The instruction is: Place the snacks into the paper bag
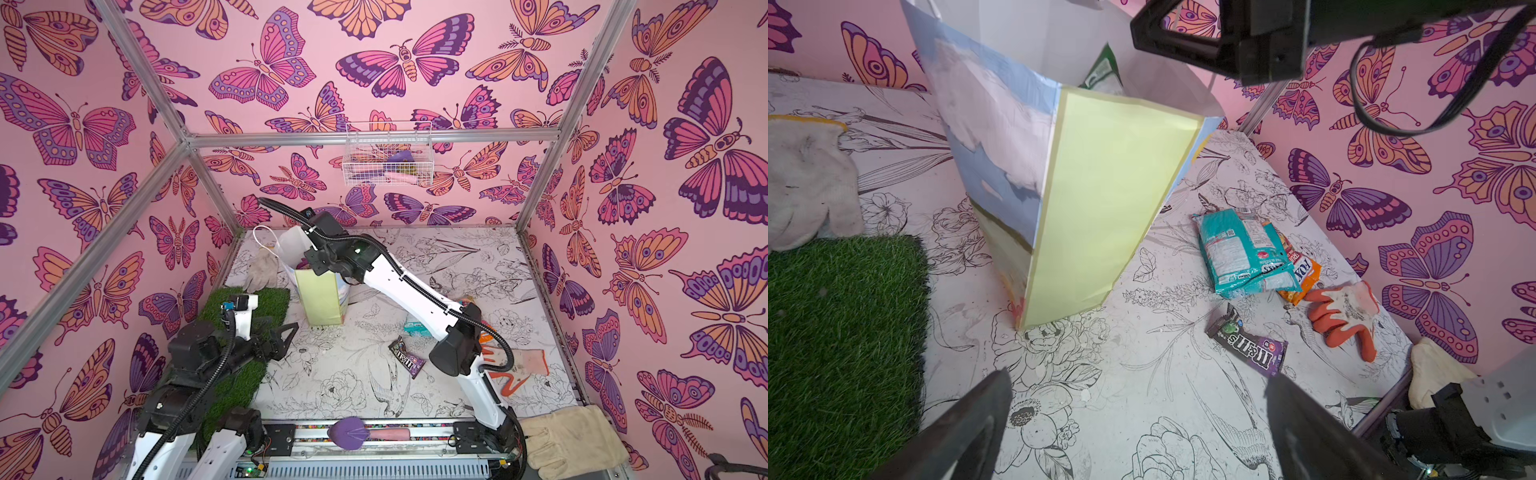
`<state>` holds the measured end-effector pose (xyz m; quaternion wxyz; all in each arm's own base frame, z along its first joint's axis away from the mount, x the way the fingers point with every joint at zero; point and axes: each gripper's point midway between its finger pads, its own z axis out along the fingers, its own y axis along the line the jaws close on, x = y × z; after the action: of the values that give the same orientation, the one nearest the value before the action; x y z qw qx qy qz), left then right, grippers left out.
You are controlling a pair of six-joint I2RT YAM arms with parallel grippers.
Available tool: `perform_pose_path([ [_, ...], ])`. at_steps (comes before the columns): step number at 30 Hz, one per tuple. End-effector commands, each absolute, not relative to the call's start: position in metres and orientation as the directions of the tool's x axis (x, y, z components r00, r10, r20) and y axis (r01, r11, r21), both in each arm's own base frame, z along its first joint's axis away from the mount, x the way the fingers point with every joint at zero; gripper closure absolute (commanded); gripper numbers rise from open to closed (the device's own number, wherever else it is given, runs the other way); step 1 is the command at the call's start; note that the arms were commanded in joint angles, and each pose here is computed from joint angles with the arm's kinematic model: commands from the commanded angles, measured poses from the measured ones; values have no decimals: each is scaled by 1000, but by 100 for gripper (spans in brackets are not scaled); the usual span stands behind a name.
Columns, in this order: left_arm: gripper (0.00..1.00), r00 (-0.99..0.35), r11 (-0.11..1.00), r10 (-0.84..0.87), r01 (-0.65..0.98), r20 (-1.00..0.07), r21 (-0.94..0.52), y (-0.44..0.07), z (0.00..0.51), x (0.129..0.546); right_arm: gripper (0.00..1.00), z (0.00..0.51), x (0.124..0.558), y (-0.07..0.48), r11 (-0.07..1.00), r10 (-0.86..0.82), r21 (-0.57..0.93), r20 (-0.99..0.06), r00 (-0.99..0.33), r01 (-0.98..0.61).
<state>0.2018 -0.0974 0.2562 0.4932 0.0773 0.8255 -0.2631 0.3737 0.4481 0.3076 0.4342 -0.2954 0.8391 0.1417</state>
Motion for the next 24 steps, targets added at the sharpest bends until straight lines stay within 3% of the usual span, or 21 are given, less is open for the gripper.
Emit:
perform_pose_path([
  [1,3,-489,827,-112,436,-865,-354,-105,257,200,83,322,370,451,777,-357,-12,-831,-426,-629],
  [7,4,-492,816,-104,454,-864,-357,-109,257,199,81,332,366,450,773,-337,12,-839,-426,-635],
  [14,4,-495,804,-95,473,-864,-360,-113,257,198,70,359,349,448,746,-310,44,-860,-405,-664],
  [24,5,-543,797,-74,472,-837,-377,-123,247,201,33,403,316,423,709,-229,114,-896,-381,-696],
])
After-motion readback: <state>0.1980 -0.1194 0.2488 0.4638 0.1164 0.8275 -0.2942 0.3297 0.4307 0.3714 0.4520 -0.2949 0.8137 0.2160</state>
